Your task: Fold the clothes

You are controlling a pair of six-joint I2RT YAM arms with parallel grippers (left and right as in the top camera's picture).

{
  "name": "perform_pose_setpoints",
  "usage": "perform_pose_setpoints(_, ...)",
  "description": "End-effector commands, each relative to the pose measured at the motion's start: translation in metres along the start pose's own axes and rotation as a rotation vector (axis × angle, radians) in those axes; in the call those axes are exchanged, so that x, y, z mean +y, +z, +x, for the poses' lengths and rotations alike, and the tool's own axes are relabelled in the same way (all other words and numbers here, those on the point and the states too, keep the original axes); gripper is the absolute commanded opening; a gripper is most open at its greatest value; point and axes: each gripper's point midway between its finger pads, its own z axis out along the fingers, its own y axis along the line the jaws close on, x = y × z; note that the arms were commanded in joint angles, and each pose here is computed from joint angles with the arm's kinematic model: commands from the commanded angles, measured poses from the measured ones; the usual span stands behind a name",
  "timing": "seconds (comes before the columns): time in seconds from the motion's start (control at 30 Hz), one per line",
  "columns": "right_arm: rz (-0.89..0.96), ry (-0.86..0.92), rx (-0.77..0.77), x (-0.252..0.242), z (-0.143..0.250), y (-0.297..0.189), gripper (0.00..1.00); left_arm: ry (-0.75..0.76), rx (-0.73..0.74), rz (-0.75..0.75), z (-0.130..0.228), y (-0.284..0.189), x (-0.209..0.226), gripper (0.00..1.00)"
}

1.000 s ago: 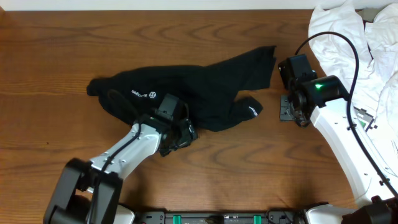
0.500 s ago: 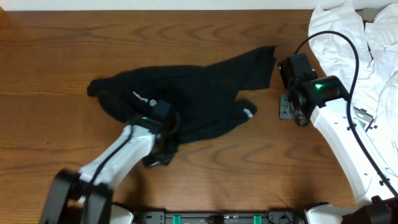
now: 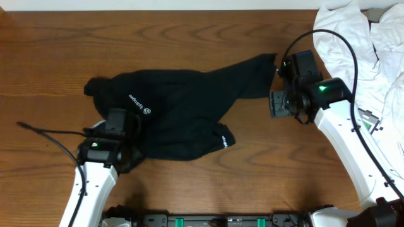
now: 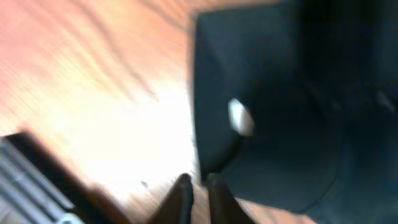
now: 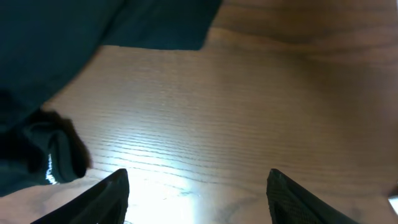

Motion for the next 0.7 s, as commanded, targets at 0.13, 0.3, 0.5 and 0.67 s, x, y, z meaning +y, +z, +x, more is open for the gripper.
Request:
perform_pose_setpoints(0.13,-0.027,-0.034,0.047,0.004,0.006,0.014,0.70,-0.054,-0.075,-0.116,-0.022,0.004,0.024,0.38)
perform_pose_setpoints(0.3,-0.003,-0.034,0.080,0.001,0.008,0.028,0.70,-0.036,0.242,0.232,0.031,-0.005,-0.037,0.35)
perform_pose_setpoints(0.5,-0.001,-0.035,0.103,0.002,0.009,0.039,0.71,0.084,0.348,0.433,0.062,-0.026,-0.081,0.36)
perform_pose_setpoints(0.67,0.007,-0.036,0.105,0.001,0.009,0.040,0.71,0.092,0.366,0.447,0.082,-0.022,-0.099,0.37)
